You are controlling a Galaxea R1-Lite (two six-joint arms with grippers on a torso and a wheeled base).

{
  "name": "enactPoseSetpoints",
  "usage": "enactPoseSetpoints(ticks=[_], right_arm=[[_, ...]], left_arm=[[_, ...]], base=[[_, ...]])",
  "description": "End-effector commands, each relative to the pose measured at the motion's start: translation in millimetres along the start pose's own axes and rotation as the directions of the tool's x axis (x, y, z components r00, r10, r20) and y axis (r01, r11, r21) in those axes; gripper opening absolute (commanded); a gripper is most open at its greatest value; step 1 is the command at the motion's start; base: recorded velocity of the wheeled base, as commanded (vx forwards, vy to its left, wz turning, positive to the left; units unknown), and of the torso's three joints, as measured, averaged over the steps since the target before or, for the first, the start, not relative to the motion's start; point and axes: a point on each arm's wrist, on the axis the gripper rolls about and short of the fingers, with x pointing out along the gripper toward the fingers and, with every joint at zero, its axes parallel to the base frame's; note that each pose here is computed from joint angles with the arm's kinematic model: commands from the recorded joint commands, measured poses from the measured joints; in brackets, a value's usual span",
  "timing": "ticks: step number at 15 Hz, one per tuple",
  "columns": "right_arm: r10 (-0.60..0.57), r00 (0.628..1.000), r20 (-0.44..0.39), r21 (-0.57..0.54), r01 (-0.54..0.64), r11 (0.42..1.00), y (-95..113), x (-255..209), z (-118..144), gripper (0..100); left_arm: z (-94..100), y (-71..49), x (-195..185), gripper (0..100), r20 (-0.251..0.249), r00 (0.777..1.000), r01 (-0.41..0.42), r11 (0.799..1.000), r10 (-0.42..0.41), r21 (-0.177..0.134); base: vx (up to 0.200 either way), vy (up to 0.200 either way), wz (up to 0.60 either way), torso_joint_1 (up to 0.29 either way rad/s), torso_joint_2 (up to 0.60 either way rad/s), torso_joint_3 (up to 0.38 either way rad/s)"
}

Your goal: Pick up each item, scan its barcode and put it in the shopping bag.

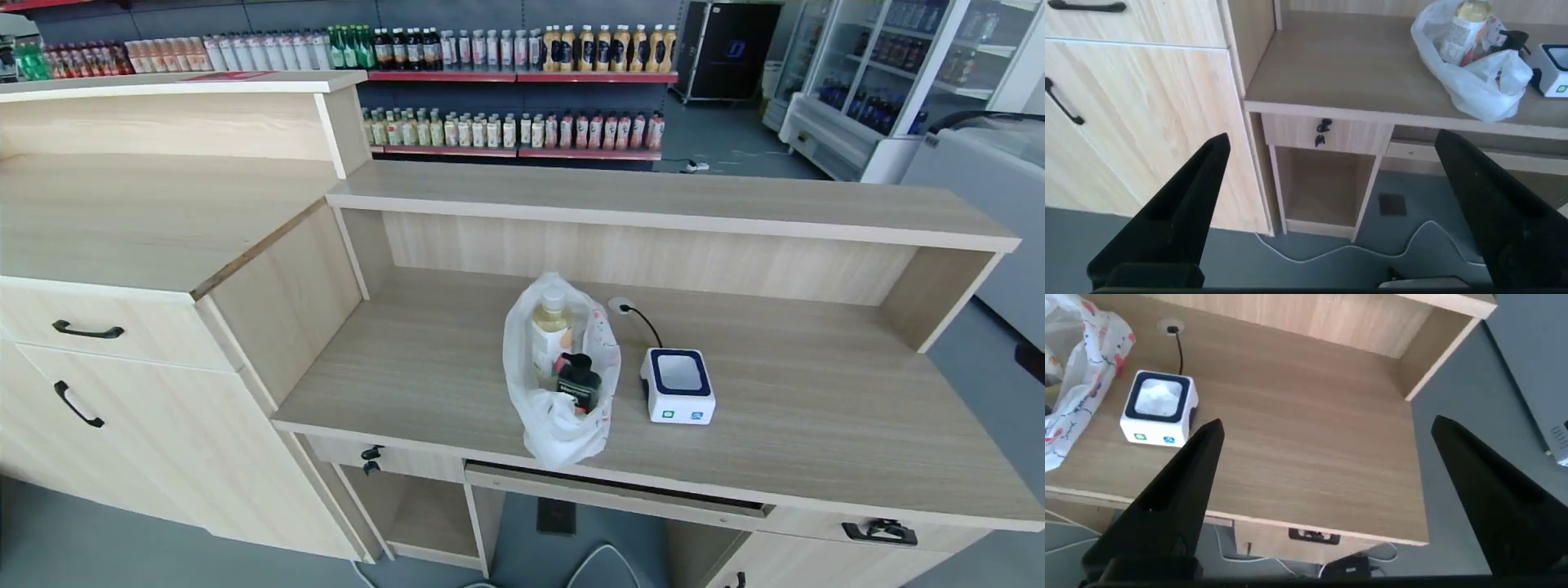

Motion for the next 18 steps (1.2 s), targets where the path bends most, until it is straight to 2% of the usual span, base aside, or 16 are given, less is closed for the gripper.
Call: enactPoseSetpoints(ticks=[1, 3, 5, 7, 9, 11, 13, 15, 18], right_arm=[[-0.001, 0.999, 0.034, 0.001, 0.001, 1.000, 10.2, -25.1, 1.0, 100], [0.023, 0.999, 0.031, 0.050, -0.024, 0.998, 19.5, -33.6, -12.2, 100], [0.082, 0.997, 0.017, 0.149, -0.083, 0.985, 44.8, -55.5, -55.1, 100], [0.124, 0.991, 0.047, 0.144, -0.130, 0.981, 64.9, -77.5, -92.7, 100], [0.092, 0.989, 0.116, 0.123, -0.106, 0.987, 71.1, -94.7, -102.3, 100], [0.105, 0.984, 0.147, 0.114, -0.122, 0.986, 75.2, -106.9, -110.2, 100], [0.185, 0.971, 0.152, 0.115, -0.203, 0.972, 79.5, -116.6, -122.5, 100], [0.212, 0.962, 0.173, 0.106, -0.232, 0.967, 80.3, -122.5, -129.3, 100], [0.149, 0.975, 0.164, 0.149, -0.174, 0.973, 79.6, -128.5, -139.9, 100]], left_arm=[[0.0, 0.0, 0.0, 100, 0.000, 1.000, 0.000, 1.000, 0.000, 0.000], [0.0, 0.0, 0.0, 100, 0.000, 1.000, 0.000, 1.000, 0.000, 0.000], [0.0, 0.0, 0.0, 100, 0.000, 1.000, 0.000, 1.000, 0.000, 0.000], [-0.1, 0.0, 0.0, 100, -0.001, 1.000, 0.000, 1.000, 0.000, 0.000], [0.0, 0.0, 0.0, 100, 0.000, 1.000, 0.000, 1.000, 0.000, 0.000], [0.0, 0.0, 0.0, 100, 0.000, 1.000, 0.000, 1.000, 0.000, 0.000], [0.0, 0.0, 0.0, 100, 0.000, 1.000, 0.000, 1.000, 0.000, 0.000], [0.0, 0.0, 0.0, 100, 0.000, 1.000, 0.000, 1.000, 0.000, 0.000], [0.0, 0.0, 0.0, 100, 0.000, 1.000, 0.000, 1.000, 0.000, 0.000]], base=[[0.000, 0.000, -0.60, 0.002, 0.00, 0.002], [0.000, 0.000, -0.30, 0.049, -0.06, -0.029], [0.000, 0.000, 0.00, 0.105, -0.19, -0.085], [0.000, 0.000, 0.00, 0.000, 0.00, 0.000], [0.000, 0.000, 0.00, 0.000, 0.00, 0.000], [0.000, 0.000, 0.00, 0.000, 0.00, 0.000], [0.000, 0.000, 0.00, 0.000, 0.00, 0.000], [0.000, 0.000, 0.00, 0.000, 0.00, 0.000], [0.000, 0.000, 0.00, 0.000, 0.00, 0.000]])
